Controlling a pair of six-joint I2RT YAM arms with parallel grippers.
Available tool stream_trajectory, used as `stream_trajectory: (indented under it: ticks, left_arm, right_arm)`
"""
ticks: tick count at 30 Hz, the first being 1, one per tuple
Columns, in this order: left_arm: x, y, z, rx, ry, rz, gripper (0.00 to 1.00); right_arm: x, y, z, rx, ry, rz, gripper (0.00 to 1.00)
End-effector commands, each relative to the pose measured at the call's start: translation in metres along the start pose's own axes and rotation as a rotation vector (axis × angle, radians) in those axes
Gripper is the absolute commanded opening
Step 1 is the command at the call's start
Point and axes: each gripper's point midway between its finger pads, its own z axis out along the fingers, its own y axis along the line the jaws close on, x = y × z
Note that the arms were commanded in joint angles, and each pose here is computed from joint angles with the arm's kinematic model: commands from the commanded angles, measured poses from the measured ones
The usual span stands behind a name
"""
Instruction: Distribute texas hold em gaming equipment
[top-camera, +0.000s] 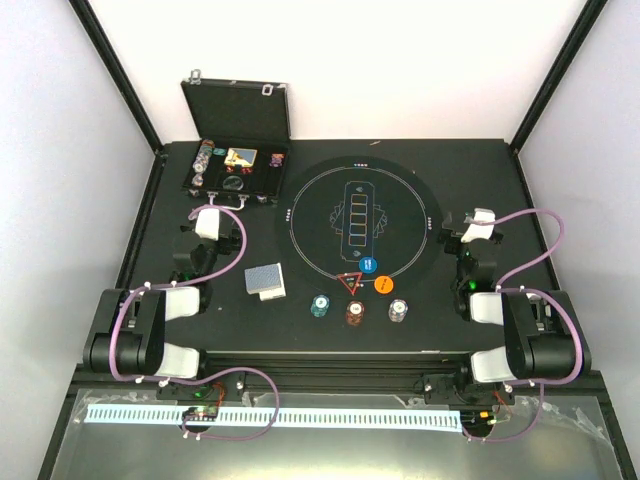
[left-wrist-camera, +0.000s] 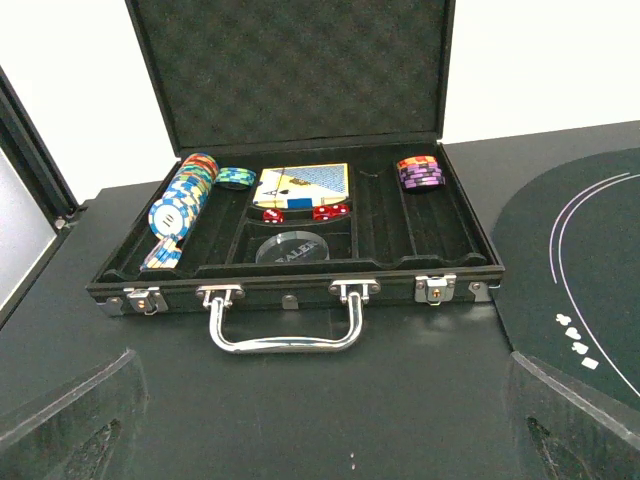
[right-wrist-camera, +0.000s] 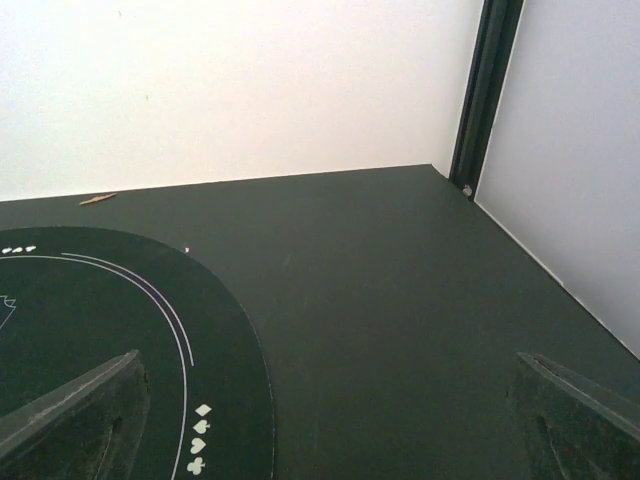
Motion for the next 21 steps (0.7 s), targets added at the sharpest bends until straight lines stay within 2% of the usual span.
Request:
stream_trajectory:
  ticks: [1,8,11,15,16,19,21]
  left_arm:
    - [-0.009,0.001,0.000,-0.007,-0.026,0.002,0.99]
    - [-0.008,0.001,0.000,-0.007,-0.025,0.002,0.99]
    - [-0.008,0.001,0.001,-0.006,-0.023,0.003,0.99]
    - [-0.020,0.005,0.002,0.002,-0.043,-0.012,0.99]
    - [-0.016,0.007,0.006,0.007,0.015,-0.025,0.99]
    - [-0.031,0.010,0.020,0.045,0.156,-0.016,0.99]
    - [-0.039,0.009,0.023,0.074,0.231,0.016,0.99]
  right_arm:
    - [-0.014,-0.002,0.000,0.004,-0.052,0.003,1.00]
    - [-0.014,-0.002,0.000,0.007,-0.052,0.004,1.00]
    - [-0.017,-0.016,-0.003,0.082,-0.047,0.046,1.00]
    - [-0.029,-0.018,-0.010,0.086,-0.096,0.049,1.00]
    - [-0.040,-0.027,-0.009,0.143,-0.096,0.072,1.00]
    - [-0.057,-0.055,-0.001,0.342,0.025,0.156,1.00]
    - [-0.074,-0.048,0.009,0.308,0.097,0.107,1.00]
